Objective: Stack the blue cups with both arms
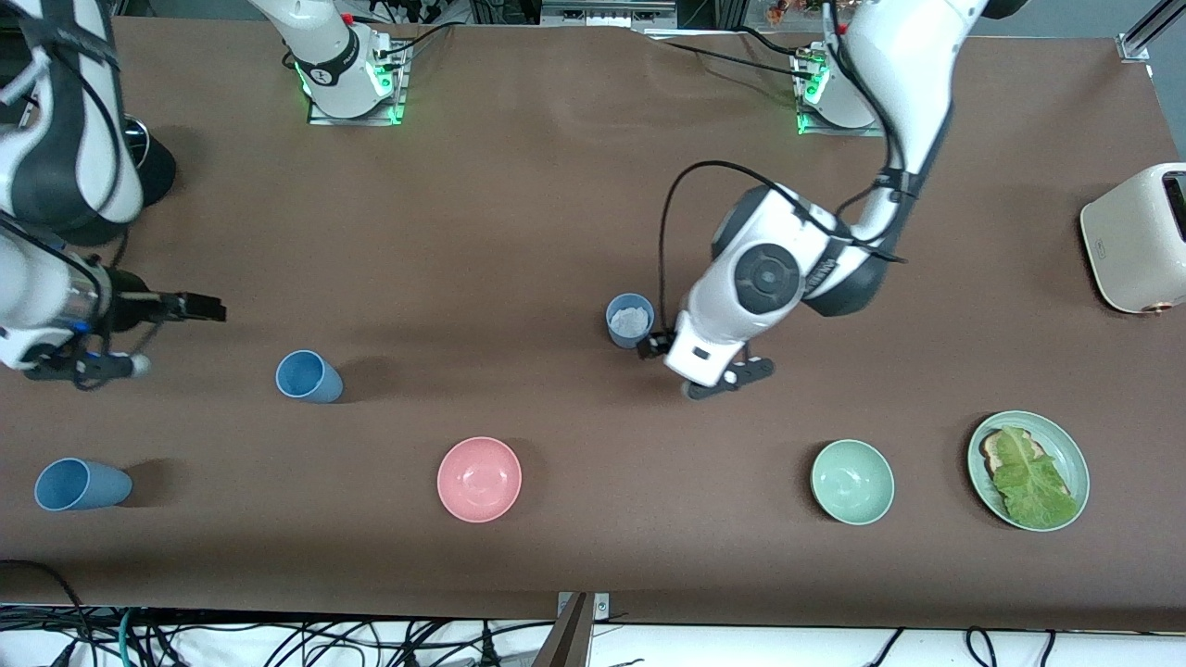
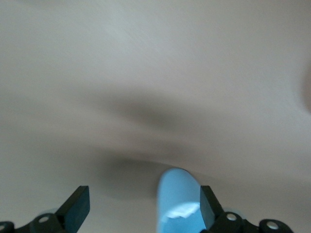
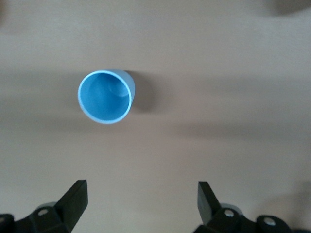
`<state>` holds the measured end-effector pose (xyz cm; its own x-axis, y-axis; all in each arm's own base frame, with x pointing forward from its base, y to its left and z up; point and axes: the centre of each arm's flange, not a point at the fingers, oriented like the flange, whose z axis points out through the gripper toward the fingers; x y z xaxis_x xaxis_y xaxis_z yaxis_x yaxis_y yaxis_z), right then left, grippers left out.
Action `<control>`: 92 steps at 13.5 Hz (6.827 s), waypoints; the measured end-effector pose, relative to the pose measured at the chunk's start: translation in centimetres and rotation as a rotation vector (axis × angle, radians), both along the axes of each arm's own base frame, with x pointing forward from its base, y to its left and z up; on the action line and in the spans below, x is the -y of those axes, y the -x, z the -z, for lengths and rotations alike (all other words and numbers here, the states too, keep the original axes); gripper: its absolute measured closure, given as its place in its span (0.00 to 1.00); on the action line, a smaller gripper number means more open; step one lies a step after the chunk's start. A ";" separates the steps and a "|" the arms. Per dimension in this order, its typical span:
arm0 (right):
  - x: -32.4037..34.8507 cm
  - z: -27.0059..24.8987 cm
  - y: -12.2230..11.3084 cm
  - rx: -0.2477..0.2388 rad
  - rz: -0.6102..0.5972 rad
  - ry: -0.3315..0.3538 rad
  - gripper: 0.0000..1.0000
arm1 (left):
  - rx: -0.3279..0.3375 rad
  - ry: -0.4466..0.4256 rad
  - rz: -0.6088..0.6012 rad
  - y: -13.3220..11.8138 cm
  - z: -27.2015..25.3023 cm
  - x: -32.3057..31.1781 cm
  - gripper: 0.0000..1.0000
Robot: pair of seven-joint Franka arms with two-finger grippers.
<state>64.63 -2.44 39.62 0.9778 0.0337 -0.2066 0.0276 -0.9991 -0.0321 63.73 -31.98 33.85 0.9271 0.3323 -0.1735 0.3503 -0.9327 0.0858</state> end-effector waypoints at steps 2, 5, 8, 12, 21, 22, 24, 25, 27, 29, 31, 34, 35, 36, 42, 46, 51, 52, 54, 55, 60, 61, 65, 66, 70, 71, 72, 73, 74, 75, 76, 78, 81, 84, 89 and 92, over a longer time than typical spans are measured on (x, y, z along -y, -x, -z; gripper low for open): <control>-0.6 3.7 -0.8 0.028 -0.033 0.000 0.00 | -0.029 -0.006 0.001 -2.6 -2.3 -7.5 0.00; -1.4 5.6 -1.4 0.073 -0.122 -0.010 0.00 | -0.080 -0.028 0.031 -4.5 -4.0 -18.6 0.00; -1.6 6.7 -2.1 0.112 -0.149 -0.008 0.00 | -0.085 -0.116 0.050 -5.1 -5.5 -26.8 0.00; -2.4 10.5 -2.8 0.127 -0.165 -0.005 0.00 | -0.075 -0.116 0.103 -5.2 -6.4 -34.0 0.00; -3.6 14.3 -2.8 0.103 -0.161 -0.027 0.39 | -0.097 -0.095 0.164 -3.7 -9.1 -38.3 0.00; -3.6 14.4 -2.7 0.101 -0.161 -0.028 0.48 | -0.095 -0.095 0.163 -3.7 -9.3 -38.4 0.00; -3.6 14.5 -2.7 0.100 -0.160 -0.029 0.73 | -0.091 -0.097 0.163 -3.7 -9.6 -38.4 0.00; -3.6 14.4 -2.8 0.100 -0.160 -0.029 0.82 | -0.087 -0.098 0.162 -3.7 -9.9 -38.4 0.00; -3.7 13.9 -2.9 0.095 -0.161 -0.032 0.95 | -0.069 -0.104 0.156 -3.4 -11.2 -38.7 0.00; -4.2 12.6 -2.9 0.081 -0.160 -0.040 0.95 | -0.042 -0.112 0.143 -3.1 -12.9 -39.4 0.00; -6.0 10.6 -2.9 0.072 -0.117 -0.049 0.95 | 0.033 -0.134 0.130 -2.8 -14.9 -39.9 0.00; -12.5 5.6 -2.7 0.037 -0.002 -0.074 0.95 | 0.125 -0.179 0.155 -0.9 -17.9 -37.8 0.00; -15.5 3.6 -2.5 0.028 0.043 -0.082 0.95 | 0.141 -0.190 0.170 -0.1 -19.1 -36.4 0.00; -18.6 2.0 -2.0 0.024 0.086 -0.091 0.95 | 0.149 -0.196 0.183 0.8 -20.2 -35.4 0.00; -39.1 -1.6 4.7 0.058 0.276 -0.025 0.95 | 0.159 -0.197 0.224 5.0 -24.4 -32.2 0.00; -49.0 -2.2 9.3 0.095 0.423 -0.002 0.95 | 0.160 -0.108 0.172 5.8 -24.8 -33.4 0.00; -54.3 1.0 11.1 0.145 0.531 -0.015 0.95 | 0.157 -0.103 0.216 6.3 -25.2 -34.5 0.00; -54.5 1.9 11.0 0.149 0.535 -0.011 0.95 | 0.160 -0.103 0.225 6.3 -25.4 -34.1 0.00; -54.8 2.8 11.0 0.145 0.545 -0.003 0.95 | 0.166 -0.102 0.240 6.5 -25.7 -33.2 0.00; -54.9 2.8 11.1 0.143 0.553 -0.001 0.95 | 0.166 -0.102 0.242 6.6 -25.8 -33.1 0.00; -55.8 3.0 12.0 0.138 0.572 0.006 0.95 | 0.148 -0.099 0.247 6.8 -25.7 -33.4 0.00; -56.0 3.2 12.2 0.137 0.572 0.008 0.95 | 0.145 -0.099 0.248 6.8 -25.7 -33.4 0.00; -56.0 3.8 12.0 0.140 0.576 0.008 0.95 | 0.145 -0.099 0.250 6.9 -25.7 -33.4 0.00; -56.0 3.9 11.9 0.141 0.577 0.010 0.95 | 0.145 -0.098 0.251 6.9 -25.7 -33.3 0.00; -55.8 4.4 11.8 0.174 0.560 0.030 0.95 | 0.145 -0.098 0.263 6.8 -25.7 -32.8 0.00; -55.9 4.5 11.8 0.176 0.559 0.032 0.95 | 0.144 -0.097 0.273 6.8 -25.6 -32.2 0.00; -55.9 4.5 11.8 0.177 0.558 0.033 0.95 | 0.142 -0.096 0.285 6.7 -25.5 -31.5 0.00; -55.9 4.5 11.8 0.178 0.558 0.033 0.95 | 0.141 -0.095 0.292 6.7 -25.4 -31.1 0.00; -55.9 4.5 11.7 0.179 0.558 0.033 0.95 | 0.140 -0.095 0.294 6.7 -25.4 -31.0 0.00; -55.9 4.5 11.7 0.180 0.558 0.032 0.89 | 0.140 -0.095 0.292 6.7 -25.4 -31.1 0.00; -55.9 4.4 11.7 0.182 0.559 0.030 0.81 | 0.140 -0.095 0.289 6.7 -25.4 -31.3 0.00; -55.8 4.1 11.5 0.187 0.561 0.030 0.60 | 0.140 -0.096 0.286 6.7 -25.4 -31.5 0.00; -54.0 3.1 9.8 0.200 0.565 0.056 0.30 | 0.140 -0.096 0.287 6.7 -25.4 -31.5 0.00; -47.3 -0.3 5.1 0.205 0.498 0.079 0.26 | 0.141 -0.096 0.288 6.7 -25.4 -31.5 0.00; -30.4 -4.9 -1.9 0.141 0.311 0.095 0.15 | 0.150 -0.097 0.288 6.6 -25.8 -31.5 0.00; -22.6 -8.4 -3.0 0.120 0.293 0.094 0.00 | 0.150 -0.097 0.288 6.6 -25.8 -31.5 0.00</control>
<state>67.62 20.16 47.98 0.9608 -0.2660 -0.0778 -0.2631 -0.9637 0.0463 57.10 -0.49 59.69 0.9981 0.0614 -0.0084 0.0616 -0.9978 0.0225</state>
